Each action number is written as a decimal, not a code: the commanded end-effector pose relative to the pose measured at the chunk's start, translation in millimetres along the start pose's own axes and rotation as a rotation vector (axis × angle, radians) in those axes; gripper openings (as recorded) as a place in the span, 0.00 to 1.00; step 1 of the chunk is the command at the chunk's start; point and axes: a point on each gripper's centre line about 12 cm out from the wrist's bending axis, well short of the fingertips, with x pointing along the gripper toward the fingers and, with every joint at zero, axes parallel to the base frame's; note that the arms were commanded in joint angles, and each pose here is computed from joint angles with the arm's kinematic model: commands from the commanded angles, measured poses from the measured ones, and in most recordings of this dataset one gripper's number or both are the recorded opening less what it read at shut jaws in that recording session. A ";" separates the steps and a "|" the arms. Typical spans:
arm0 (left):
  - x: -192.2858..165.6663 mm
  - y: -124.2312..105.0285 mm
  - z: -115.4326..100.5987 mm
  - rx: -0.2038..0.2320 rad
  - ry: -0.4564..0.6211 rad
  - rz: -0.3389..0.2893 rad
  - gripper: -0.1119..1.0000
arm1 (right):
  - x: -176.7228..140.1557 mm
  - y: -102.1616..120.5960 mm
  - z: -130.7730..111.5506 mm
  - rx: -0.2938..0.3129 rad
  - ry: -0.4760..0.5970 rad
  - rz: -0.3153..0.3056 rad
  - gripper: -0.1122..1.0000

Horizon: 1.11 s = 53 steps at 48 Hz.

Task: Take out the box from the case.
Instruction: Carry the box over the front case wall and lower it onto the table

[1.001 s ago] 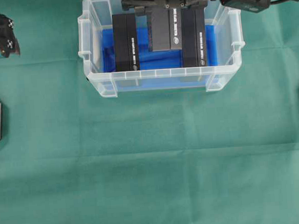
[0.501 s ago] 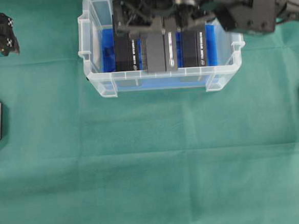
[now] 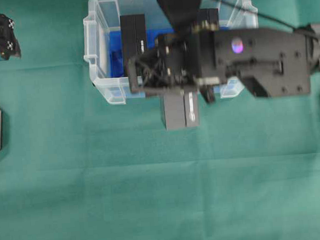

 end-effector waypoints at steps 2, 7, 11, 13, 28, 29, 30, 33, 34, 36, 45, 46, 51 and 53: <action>-4.1 -2.0 2.3 -0.002 -0.011 -0.015 0.93 | -30.7 -4.8 -5.8 0.018 0.009 0.074 0.71; -4.1 -2.0 2.3 -0.004 -0.011 -0.015 0.93 | -34.2 -6.0 -20.4 0.028 0.017 0.082 0.71; -3.6 -1.8 2.2 -0.004 -0.010 -0.014 0.93 | -36.5 -7.1 -30.7 0.033 0.023 0.086 0.71; -3.6 -1.9 1.9 -0.002 -0.010 -0.014 0.93 | -38.6 -8.1 -37.6 0.036 0.028 0.090 0.71; -3.6 -1.8 2.2 -0.004 -0.010 -0.014 0.93 | -42.9 -12.1 -66.3 0.053 0.047 0.093 0.71; -3.6 -1.6 2.1 -0.004 -0.009 -0.012 0.93 | -42.7 -11.8 -65.7 0.055 0.047 0.094 0.71; -4.0 -1.4 2.0 -0.004 -0.010 -0.014 0.93 | -42.2 -11.7 -66.6 0.051 0.046 0.093 0.71; -4.0 -1.5 2.3 -0.002 -0.012 -0.015 0.93 | -40.7 -11.0 -66.4 0.052 0.044 0.091 0.71; -4.0 -1.4 2.0 -0.002 -0.010 -0.014 0.93 | -40.9 -11.2 -67.2 0.050 0.045 0.091 0.71; -4.0 -1.5 2.1 -0.002 -0.011 -0.015 0.93 | -40.0 -10.8 -66.9 0.051 0.045 0.089 0.71; -4.4 -1.1 2.2 -0.004 -0.012 -0.015 0.93 | -35.3 -9.1 -68.8 0.047 0.040 0.080 0.71; -4.0 -1.5 2.3 -0.004 -0.012 -0.015 0.93 | -36.0 -9.4 -68.5 0.047 0.040 0.081 0.71; -4.0 -0.9 2.0 -0.002 -0.011 -0.013 0.93 | -35.3 -9.1 -68.7 0.047 0.038 0.080 0.71; -4.4 -1.1 2.0 -0.002 -0.011 -0.015 0.93 | -36.0 -9.3 -68.4 0.046 0.039 0.081 0.71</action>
